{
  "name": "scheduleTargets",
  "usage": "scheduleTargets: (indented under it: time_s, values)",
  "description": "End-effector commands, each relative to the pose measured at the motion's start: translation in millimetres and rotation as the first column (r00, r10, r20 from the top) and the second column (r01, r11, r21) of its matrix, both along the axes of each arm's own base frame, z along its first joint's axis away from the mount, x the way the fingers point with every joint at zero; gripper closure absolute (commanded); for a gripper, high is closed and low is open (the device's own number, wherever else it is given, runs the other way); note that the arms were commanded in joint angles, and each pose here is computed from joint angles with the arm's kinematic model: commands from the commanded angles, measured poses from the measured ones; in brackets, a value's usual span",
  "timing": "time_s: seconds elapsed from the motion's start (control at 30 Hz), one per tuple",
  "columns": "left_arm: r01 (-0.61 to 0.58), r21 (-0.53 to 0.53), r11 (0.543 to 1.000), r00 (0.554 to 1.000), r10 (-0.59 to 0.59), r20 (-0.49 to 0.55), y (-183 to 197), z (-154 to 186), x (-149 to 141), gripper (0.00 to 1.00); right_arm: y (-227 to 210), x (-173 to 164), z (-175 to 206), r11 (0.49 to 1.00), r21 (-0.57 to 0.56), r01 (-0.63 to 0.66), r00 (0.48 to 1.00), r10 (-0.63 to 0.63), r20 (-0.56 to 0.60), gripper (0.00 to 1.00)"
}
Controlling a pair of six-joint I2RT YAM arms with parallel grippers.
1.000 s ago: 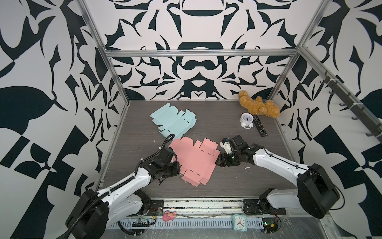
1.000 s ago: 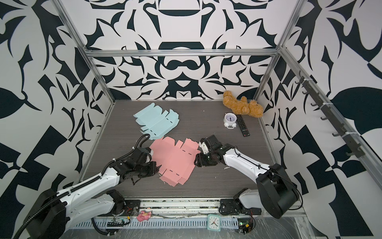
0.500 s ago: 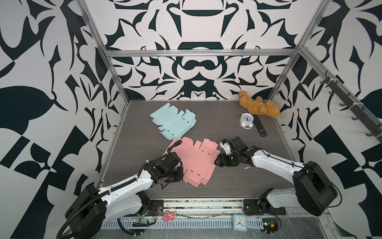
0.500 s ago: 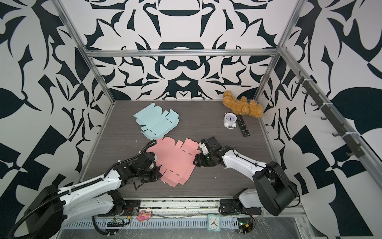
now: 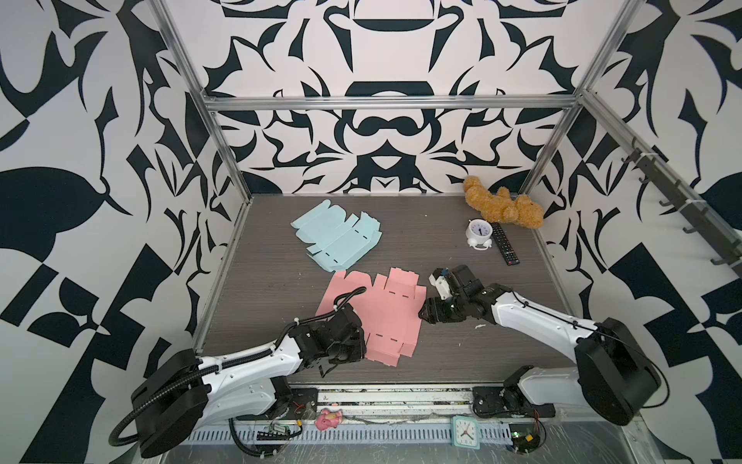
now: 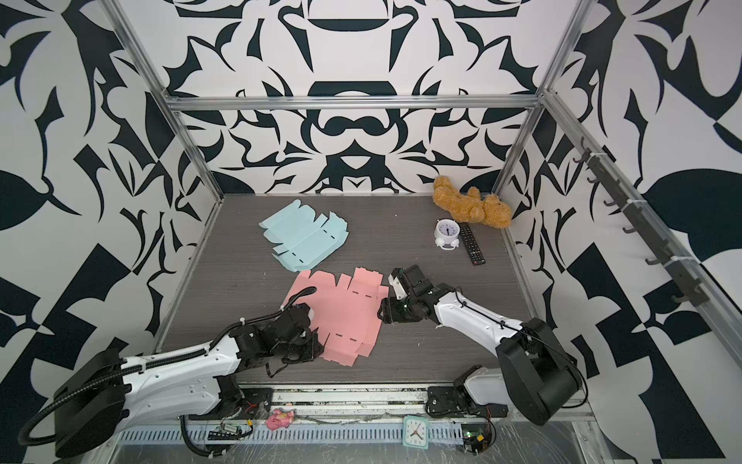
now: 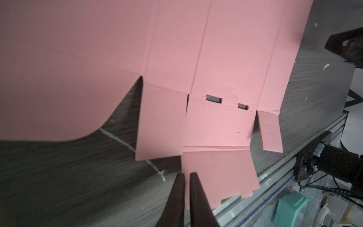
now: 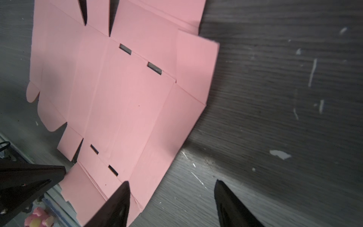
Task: Assemble paper box
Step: Rotate the paper box at the center of the table.
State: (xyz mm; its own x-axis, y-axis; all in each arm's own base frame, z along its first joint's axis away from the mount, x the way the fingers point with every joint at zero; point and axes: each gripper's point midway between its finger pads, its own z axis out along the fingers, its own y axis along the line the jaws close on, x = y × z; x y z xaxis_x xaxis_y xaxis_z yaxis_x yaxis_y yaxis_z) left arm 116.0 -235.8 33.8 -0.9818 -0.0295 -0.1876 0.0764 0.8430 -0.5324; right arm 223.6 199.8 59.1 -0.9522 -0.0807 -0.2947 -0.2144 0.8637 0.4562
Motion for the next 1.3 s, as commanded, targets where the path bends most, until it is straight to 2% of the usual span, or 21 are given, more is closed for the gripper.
scheduleTargets:
  time_s: [0.0,0.37,0.63,0.8,1.0,1.17,1.27]
  values:
    - [-0.021,-0.044,0.999,1.000,0.022,0.012,-16,4,2,0.88,-5,3,8,1.000,0.000,0.012,0.999,-0.012,0.042,0.27]
    - [0.056,-0.104,0.993,0.998,-0.052,0.047,-58,19,-2,0.87,-13,13,1,0.998,0.047,0.042,0.999,-0.043,0.031,0.26]
    - [0.062,-0.056,0.997,0.996,-0.058,0.069,-42,19,-4,0.85,-11,21,-4,0.991,0.118,0.062,0.998,-0.061,-0.007,0.27]
    - [0.064,-0.075,0.995,0.993,-0.056,0.104,-33,27,-4,0.84,-9,23,-9,0.990,0.126,0.064,0.998,-0.062,-0.020,0.27]
    - [0.080,-0.030,0.996,0.980,-0.073,0.187,-17,43,20,0.79,-7,23,-21,0.990,0.118,0.081,0.995,-0.075,-0.061,0.29]
    - [0.061,-0.096,0.994,0.979,-0.041,0.201,-17,55,51,0.79,-7,26,-24,0.989,0.115,0.089,0.994,-0.082,-0.071,0.31]
    - [0.047,-0.111,0.993,0.983,-0.026,0.183,-17,51,68,0.79,-3,28,-27,0.987,0.129,0.093,0.993,-0.083,-0.087,0.33]
